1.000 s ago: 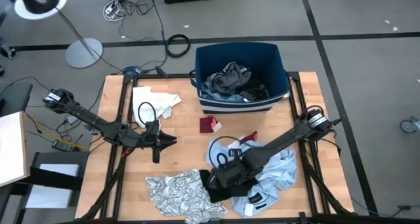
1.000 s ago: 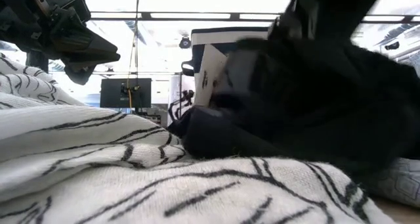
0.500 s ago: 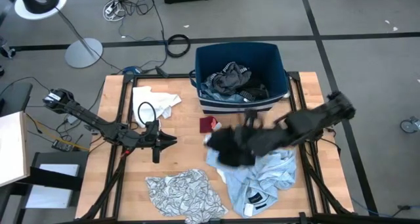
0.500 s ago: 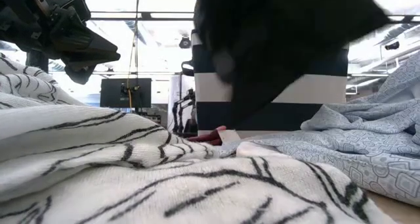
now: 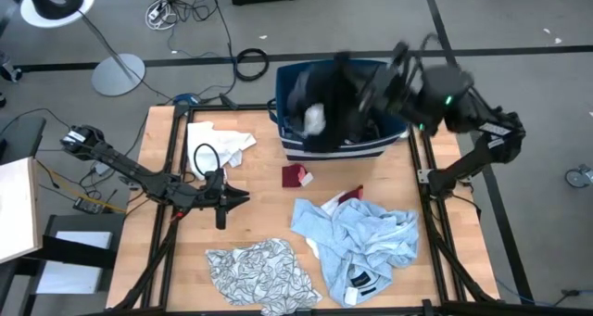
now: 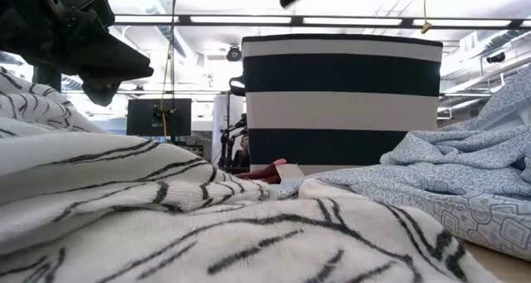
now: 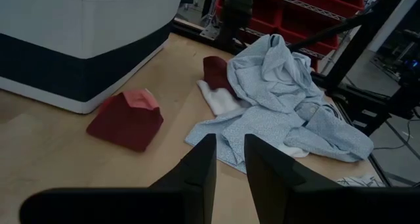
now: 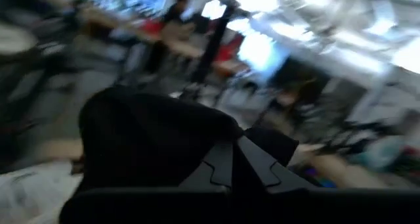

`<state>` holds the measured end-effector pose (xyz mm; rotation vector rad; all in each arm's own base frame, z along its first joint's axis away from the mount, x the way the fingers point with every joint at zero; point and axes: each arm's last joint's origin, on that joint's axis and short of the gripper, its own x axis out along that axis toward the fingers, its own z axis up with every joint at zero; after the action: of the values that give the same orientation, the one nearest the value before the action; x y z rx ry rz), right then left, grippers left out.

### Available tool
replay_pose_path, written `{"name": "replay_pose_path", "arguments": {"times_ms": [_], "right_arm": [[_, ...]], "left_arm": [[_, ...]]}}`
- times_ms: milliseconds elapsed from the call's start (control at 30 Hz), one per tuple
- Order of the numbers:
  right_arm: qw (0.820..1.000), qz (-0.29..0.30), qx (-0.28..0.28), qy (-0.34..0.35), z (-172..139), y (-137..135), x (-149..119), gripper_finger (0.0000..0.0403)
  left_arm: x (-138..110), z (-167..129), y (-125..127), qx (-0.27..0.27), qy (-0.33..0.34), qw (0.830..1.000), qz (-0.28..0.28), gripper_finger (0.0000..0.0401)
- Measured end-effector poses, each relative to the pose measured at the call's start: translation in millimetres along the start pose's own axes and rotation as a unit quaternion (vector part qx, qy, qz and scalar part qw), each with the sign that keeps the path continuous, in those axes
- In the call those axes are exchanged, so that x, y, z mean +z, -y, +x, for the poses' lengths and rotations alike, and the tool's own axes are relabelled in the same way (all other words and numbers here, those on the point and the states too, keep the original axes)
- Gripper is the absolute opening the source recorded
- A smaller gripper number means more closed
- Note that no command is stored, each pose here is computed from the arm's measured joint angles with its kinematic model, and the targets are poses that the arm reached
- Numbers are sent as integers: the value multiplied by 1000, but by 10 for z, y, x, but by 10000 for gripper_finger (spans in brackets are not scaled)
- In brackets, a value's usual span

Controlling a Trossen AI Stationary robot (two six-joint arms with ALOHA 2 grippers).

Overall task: Sort clothes
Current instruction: Put the black boxer into the blue bin

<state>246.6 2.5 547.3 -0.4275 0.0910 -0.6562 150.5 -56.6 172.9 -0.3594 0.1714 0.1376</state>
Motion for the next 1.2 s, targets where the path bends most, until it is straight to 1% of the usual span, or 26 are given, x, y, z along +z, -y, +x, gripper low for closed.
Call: {"name": "replay_pose_path", "arguments": {"times_ms": [67,133,233,333,433,533,600,700,800,833,900,967,1100,1200], "right_arm": [[999,4,-40,3,61,179,-18,3],[997,2,-69,-16,137,313,-89,3],[993,-1,-86,-77,291,431,-297,3],[986,20,-50,-158,509,476,-605,3],[968,83,3,-237,771,505,-943,4],[938,144,45,-311,1024,505,-1266,7],[912,176,64,-365,1181,477,-1492,15],[860,214,71,-458,1393,411,-1870,36],[808,227,78,-539,1595,310,-2256,71],[795,225,78,-558,1669,266,-2379,83],[776,219,79,-587,1812,169,-2610,110],[761,211,80,-608,1948,55,-2832,135],[740,199,86,-637,2148,-140,-3215,180],[727,198,98,-650,2203,-217,-3362,206]], "left_arm": [[-3,0,-2,2,-1,1000,4,85],[-3,0,-3,2,-1,1000,12,85],[-3,0,-6,8,1,1000,14,85],[-4,0,-8,10,1,1000,14,85],[-4,0,-9,10,1,1000,14,85],[-4,0,-9,11,1,1000,14,85],[-4,0,-9,11,1,1000,14,85],[-5,0,-9,11,1,1000,14,85],[-5,0,-9,11,1,1000,15,85],[-5,0,-9,11,1,1000,15,85],[-5,0,-9,11,1,1000,15,85],[-6,0,-9,11,1,1000,15,85],[-6,0,-10,11,0,1000,15,85],[-6,0,-10,11,0,1000,15,85]]}}
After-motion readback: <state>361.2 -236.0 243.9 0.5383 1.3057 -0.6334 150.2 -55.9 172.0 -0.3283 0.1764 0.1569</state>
